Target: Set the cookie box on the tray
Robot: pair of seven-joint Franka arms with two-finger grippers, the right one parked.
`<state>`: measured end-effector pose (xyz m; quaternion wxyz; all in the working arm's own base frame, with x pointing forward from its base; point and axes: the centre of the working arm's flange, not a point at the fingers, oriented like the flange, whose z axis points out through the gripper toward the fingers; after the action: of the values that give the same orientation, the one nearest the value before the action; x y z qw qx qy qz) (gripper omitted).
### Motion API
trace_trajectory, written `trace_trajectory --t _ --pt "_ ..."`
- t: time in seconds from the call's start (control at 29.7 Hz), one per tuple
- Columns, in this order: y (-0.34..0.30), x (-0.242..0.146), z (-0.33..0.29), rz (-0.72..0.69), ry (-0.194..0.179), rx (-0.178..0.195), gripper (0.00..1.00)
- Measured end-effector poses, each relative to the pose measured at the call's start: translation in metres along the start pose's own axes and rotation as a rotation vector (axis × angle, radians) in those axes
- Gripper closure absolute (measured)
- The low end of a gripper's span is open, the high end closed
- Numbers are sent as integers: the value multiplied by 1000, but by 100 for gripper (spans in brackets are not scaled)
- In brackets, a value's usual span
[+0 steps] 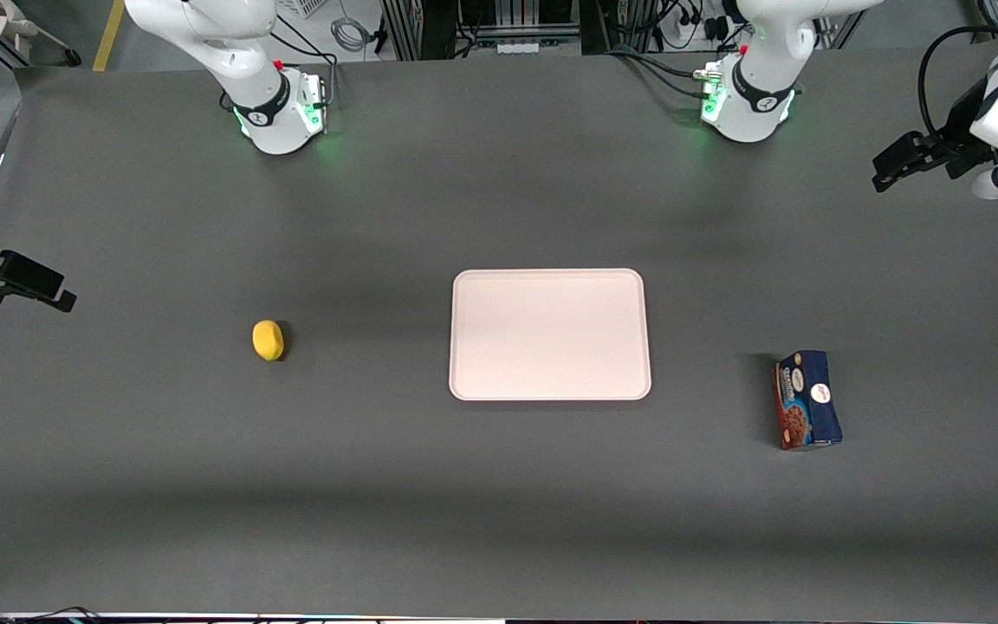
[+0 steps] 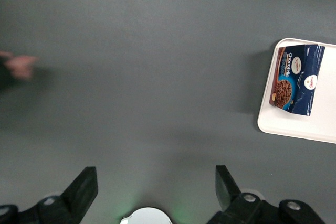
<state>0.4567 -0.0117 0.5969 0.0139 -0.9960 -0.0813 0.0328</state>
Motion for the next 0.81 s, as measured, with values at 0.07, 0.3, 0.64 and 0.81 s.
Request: trace_trajectory --t 0.07,0.3,0.64,0.81 --pt "0 0 0 0 0 0 0" --pt "0 0 0 0 0 0 0" --pt "1 3 -24 1 47 -9 0" --pt "2 17 -50 6 73 -19 0"
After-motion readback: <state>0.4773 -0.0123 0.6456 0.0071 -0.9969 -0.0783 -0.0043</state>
